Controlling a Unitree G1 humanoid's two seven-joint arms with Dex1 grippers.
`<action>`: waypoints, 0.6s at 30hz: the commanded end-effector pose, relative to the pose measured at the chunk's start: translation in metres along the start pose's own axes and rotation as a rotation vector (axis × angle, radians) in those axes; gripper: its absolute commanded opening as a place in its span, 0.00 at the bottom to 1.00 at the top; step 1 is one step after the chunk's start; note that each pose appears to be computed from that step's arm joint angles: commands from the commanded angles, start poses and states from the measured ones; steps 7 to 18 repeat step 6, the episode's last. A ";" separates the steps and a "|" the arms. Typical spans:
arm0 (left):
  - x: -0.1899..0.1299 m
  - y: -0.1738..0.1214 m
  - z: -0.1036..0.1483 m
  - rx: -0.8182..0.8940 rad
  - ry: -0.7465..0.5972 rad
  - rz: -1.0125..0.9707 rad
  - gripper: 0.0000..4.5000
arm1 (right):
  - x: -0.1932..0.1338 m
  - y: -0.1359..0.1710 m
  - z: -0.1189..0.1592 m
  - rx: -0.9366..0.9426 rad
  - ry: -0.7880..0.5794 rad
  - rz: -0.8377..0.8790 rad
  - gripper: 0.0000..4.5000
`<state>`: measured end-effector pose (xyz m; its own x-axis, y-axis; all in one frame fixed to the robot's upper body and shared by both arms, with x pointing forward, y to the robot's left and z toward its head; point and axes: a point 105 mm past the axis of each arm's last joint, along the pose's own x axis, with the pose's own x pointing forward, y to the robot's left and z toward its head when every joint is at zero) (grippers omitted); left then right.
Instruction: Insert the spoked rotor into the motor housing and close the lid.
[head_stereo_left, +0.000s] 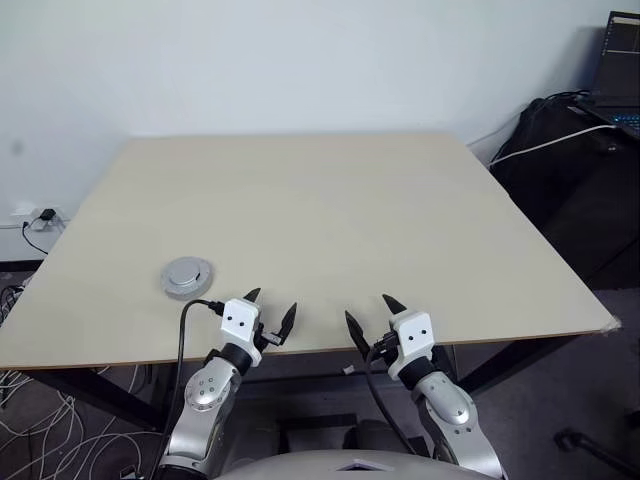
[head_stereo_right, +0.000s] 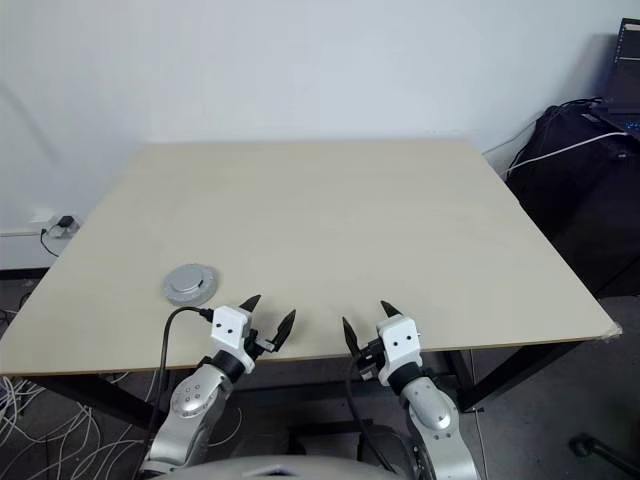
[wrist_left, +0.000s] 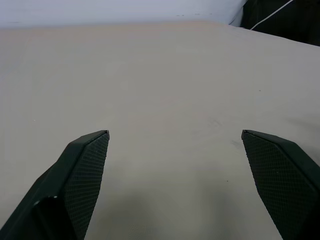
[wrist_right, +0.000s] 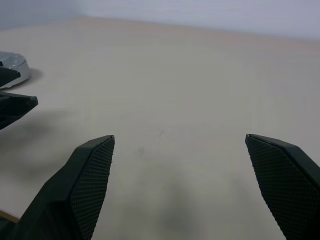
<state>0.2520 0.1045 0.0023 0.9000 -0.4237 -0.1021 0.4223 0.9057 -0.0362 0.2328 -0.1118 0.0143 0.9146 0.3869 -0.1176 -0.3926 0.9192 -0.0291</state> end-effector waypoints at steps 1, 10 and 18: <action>0.004 -0.001 0.019 0.014 -0.066 -0.009 0.99 | 0.003 -0.002 0.014 -0.010 -0.057 -0.009 1.00; 0.004 -0.001 0.019 0.014 -0.067 -0.010 0.99 | 0.003 -0.001 0.015 -0.009 -0.059 -0.009 1.00; 0.004 -0.001 0.019 0.014 -0.067 -0.010 0.99 | 0.003 -0.001 0.015 -0.009 -0.059 -0.009 1.00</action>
